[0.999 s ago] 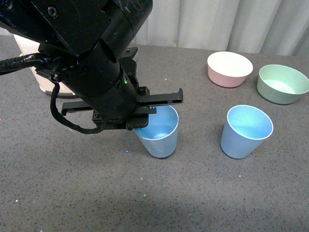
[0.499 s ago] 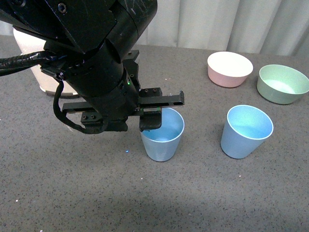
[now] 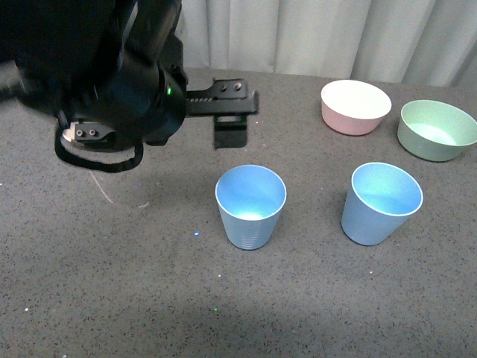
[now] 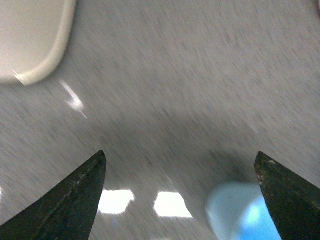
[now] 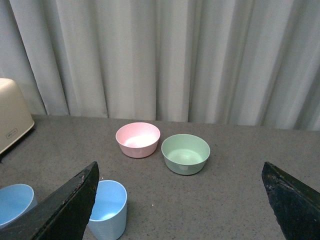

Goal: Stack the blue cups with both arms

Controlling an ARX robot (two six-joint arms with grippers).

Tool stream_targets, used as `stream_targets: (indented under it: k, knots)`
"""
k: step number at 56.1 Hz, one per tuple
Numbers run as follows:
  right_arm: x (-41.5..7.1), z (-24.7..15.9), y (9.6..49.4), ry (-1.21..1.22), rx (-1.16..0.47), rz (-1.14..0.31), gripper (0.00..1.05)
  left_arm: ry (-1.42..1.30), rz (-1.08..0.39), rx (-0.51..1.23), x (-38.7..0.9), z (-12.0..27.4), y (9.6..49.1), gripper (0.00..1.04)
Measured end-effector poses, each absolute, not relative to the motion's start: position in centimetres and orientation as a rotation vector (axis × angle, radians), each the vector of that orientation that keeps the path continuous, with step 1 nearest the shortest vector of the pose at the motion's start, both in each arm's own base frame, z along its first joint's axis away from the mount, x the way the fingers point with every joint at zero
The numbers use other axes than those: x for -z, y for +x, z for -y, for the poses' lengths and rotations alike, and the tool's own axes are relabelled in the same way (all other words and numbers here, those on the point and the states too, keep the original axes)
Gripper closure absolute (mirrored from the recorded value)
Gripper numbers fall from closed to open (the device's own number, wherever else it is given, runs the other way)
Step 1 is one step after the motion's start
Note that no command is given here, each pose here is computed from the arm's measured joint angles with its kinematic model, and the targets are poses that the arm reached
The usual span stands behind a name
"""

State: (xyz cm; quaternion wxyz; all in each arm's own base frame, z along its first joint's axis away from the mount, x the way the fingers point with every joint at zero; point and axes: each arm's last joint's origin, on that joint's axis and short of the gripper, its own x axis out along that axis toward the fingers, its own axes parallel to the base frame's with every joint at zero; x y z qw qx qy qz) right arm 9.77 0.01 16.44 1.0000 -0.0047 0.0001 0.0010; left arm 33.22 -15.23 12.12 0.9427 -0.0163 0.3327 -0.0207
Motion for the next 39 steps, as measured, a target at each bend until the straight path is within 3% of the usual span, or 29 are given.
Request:
stream_targets:
  k: [8,14,17,28,39]
  knots:
    - [-16.4,0.0,9.8,-0.009,0.001,0.0,0.1,0.021,-0.339,0.018,-11.0,11.7,29.9,0.41]
    - [-16.4,0.0,9.8,-0.009,0.001,0.0,0.1,-0.037,-0.041,0.013,-14.6,9.0,27.8,0.59]
    - [-16.4,0.0,9.8,-0.009,0.0,0.0,0.1,-0.045,0.023,0.006,-15.8,7.9,26.8,0.68]
    - [-16.4,0.0,9.8,-0.009,-0.002,0.0,0.1,-0.013,-0.021,0.007,-15.9,5.0,23.0,1.01]
    - [-16.4,0.0,9.8,-0.009,-0.002,0.0,0.1,-0.008,-0.011,0.007,-16.2,3.1,20.2,1.01]
